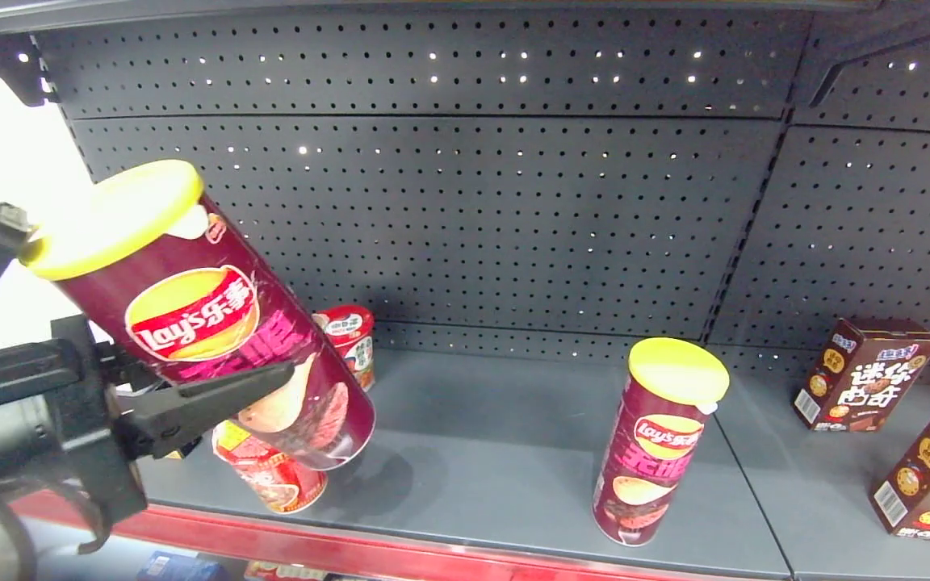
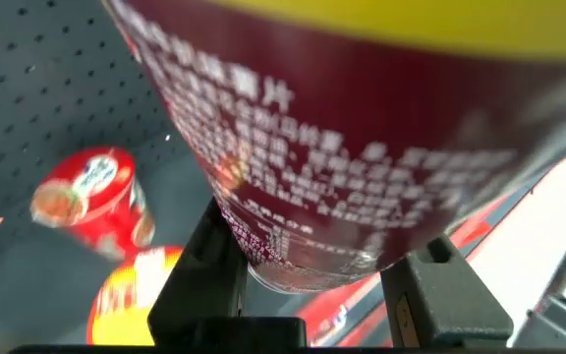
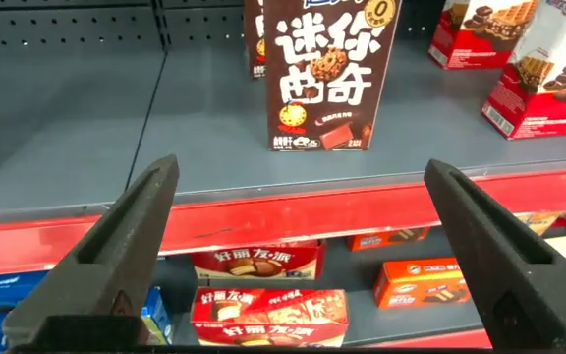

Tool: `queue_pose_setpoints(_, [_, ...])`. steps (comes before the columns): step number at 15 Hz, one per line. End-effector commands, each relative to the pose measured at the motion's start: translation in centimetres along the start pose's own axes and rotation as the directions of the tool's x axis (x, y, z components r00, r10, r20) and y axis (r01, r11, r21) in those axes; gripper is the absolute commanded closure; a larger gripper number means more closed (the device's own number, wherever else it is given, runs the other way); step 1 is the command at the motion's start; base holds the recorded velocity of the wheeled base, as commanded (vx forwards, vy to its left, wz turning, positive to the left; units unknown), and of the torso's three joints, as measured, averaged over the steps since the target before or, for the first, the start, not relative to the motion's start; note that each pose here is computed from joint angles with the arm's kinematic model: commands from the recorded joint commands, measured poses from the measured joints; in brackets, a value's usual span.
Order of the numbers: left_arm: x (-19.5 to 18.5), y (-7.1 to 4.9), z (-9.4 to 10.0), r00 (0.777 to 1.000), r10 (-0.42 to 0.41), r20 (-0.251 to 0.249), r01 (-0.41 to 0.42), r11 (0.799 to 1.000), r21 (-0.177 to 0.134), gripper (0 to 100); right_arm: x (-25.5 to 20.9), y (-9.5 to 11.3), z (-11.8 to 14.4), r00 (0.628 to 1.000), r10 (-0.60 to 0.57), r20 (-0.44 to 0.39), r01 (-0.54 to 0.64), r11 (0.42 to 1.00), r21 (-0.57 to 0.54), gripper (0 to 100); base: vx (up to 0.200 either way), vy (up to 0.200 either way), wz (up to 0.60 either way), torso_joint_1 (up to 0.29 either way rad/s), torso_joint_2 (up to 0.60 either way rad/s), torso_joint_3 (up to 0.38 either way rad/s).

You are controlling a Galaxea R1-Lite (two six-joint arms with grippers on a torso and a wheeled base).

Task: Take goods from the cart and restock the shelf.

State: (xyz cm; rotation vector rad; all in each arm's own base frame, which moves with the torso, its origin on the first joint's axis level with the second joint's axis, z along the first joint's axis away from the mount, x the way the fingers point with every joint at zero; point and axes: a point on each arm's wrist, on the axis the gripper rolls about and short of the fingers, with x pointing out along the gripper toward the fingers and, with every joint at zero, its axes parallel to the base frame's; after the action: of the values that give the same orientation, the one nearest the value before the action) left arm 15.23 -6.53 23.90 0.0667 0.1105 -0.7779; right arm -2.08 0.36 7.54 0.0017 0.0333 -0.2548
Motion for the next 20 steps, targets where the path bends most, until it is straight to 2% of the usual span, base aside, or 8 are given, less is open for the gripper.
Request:
queue_pose_setpoints(1, [3.2,1.0,-0.6,0.998,-0.022,-0.057,0.021,0.999,-0.024,100,0.0,0.0,0.0,1.0,0.0,-0.004,0.0,1.0,0.0,0,0.0,0.0,-0.6,0.002,0.0,-0.007])
queue_pose_setpoints(2, [3.6,1.1,-0.5,0.998,-0.027,-0.06,0.025,0.999,-0.025,100,0.0,0.0,0.0,1.0,0.0,-0.004,0.0,1.0,0.0,0,0.0,0.0,-0.6,-0.002,0.0,0.002])
queue_pose_setpoints(10, [9.4,3.5,0.5,0.996,-0.046,-0.079,0.043,0.999,-0.033,100,0.0,0.0,0.0,1.0,0.0,-0.004,0.0,1.0,0.0,0,0.0,0.0,0.0,0.0,0.0,0.0])
queue_pose_setpoints(13, [12.1,4.5,-0.5,0.997,-0.066,-0.049,0.064,0.997,-0.029,100,0.0,0.0,0.0,1.0,0.0,-0.004,0.0,1.0,0.001,0,0.0,0.0,0.0,0.0,0.0,0.0])
queue_pose_setpoints(14, [12.7,4.7,-0.8,0.995,-0.091,-0.037,0.089,0.995,-0.05,100,0.0,0.0,0.0,1.0,0.0,-0.002,0.0,1.0,0.001,0,0.0,0.0,0.0,0.0,0.0,0.0])
queue_pose_setpoints(17, [13.3,5.0,-0.7,0.985,-0.173,-0.017,0.169,0.976,-0.139,100,0.0,0.0,0.0,1.0,0.002,-0.004,-0.002,1.0,0.001,0,0.0,0.0,0.0,0.0,0.0,0.0])
queue_pose_setpoints(18, [13.6,5.2,-0.6,0.981,-0.194,-0.011,0.19,0.97,-0.152,100,0.0,0.0,0.0,1.0,0.002,-0.004,-0.002,1.0,0.001,0,0.0,0.0,0.0,0.0,0.0,0.0])
queue_pose_setpoints(20, [14.0,5.4,-0.5,0.979,-0.201,-0.012,0.197,0.968,-0.155,100,0.0,0.0,0.0,1.0,0.002,-0.002,-0.002,1.0,0.001,0,0.0,0.0,0.0,0.0,0.0,0.0])
